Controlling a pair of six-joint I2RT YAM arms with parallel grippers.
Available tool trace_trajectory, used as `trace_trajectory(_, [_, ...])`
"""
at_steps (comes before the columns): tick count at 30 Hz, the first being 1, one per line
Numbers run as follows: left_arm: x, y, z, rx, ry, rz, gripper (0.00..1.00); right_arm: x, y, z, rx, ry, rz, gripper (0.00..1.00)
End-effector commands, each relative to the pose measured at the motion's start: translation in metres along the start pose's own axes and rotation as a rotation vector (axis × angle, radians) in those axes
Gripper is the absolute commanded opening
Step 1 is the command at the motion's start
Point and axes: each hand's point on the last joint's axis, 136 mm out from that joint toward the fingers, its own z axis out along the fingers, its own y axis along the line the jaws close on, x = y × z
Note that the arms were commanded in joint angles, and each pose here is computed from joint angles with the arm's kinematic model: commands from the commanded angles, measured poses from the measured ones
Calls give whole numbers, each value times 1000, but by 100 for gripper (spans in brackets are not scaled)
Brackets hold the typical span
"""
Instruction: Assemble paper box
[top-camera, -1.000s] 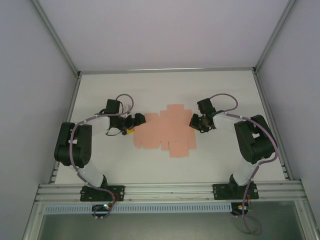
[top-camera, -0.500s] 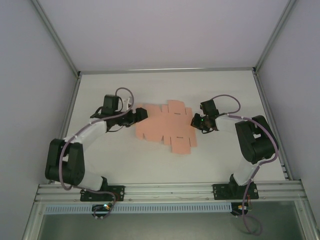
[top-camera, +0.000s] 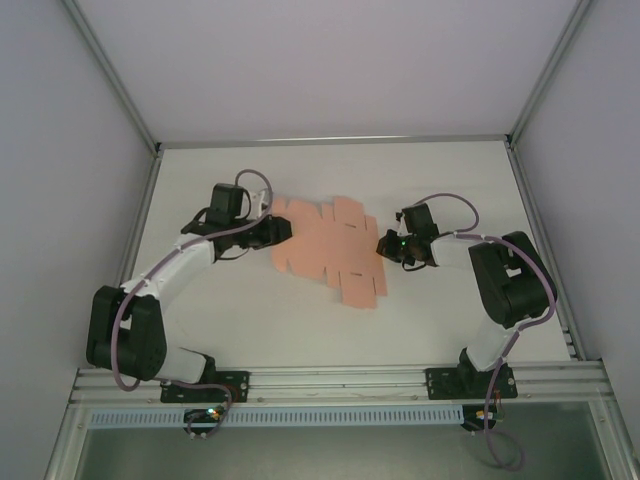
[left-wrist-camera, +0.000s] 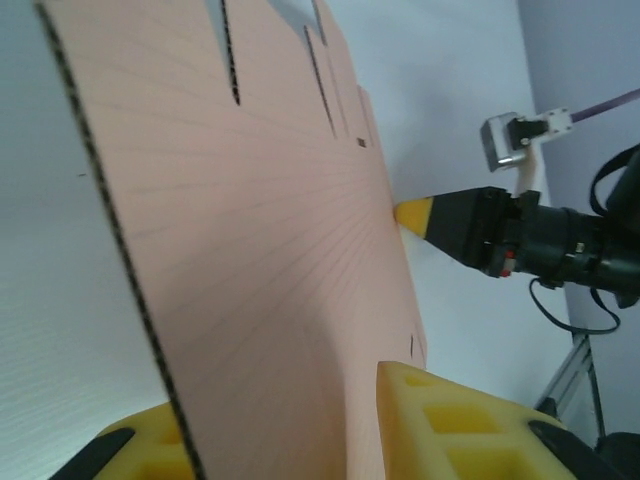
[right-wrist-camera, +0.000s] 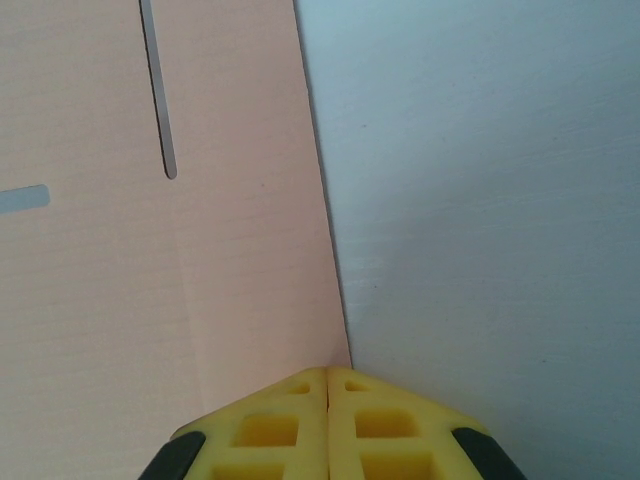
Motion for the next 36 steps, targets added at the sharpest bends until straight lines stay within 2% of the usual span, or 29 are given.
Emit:
trace_trajectory(1, [5,12,-3,-105,22,27,25,48,-33,4,102,153,36,7])
trace_trajectory(5, [9,16,-8,-167,30,61,9,46,-35,0,107,142,41,8])
trace_trajectory(8, [7,6,-10,-120,17,82,4,41,-33,-6,92,120,43,12])
trace_trajectory(10, [3,-7,-12,-58,-2,100,4,36,-29,-12,60,97,47,18])
trace_trajectory(16, [-6,-66,-37,175,-66,176,4,-2,-3,-61,-242,-42,82,54])
trace_trajectory(20, [-8,-105,-66,322,-139,236,2,-22,25,-102,-447,-112,31,64])
trace_trajectory(23, [-5,-127,-88,393,-181,286,3,-27,56,-131,-582,-131,-58,66])
trace_trajectory(28, [1,-147,-113,454,-238,342,3,-33,83,-160,-682,-178,-136,64])
trace_trajectory(34, [4,-151,-122,473,-276,360,3,-34,113,-194,-836,-207,-211,61])
trace_trajectory(36, [5,-150,-121,477,-275,356,2,-32,119,-201,-866,-197,-218,56])
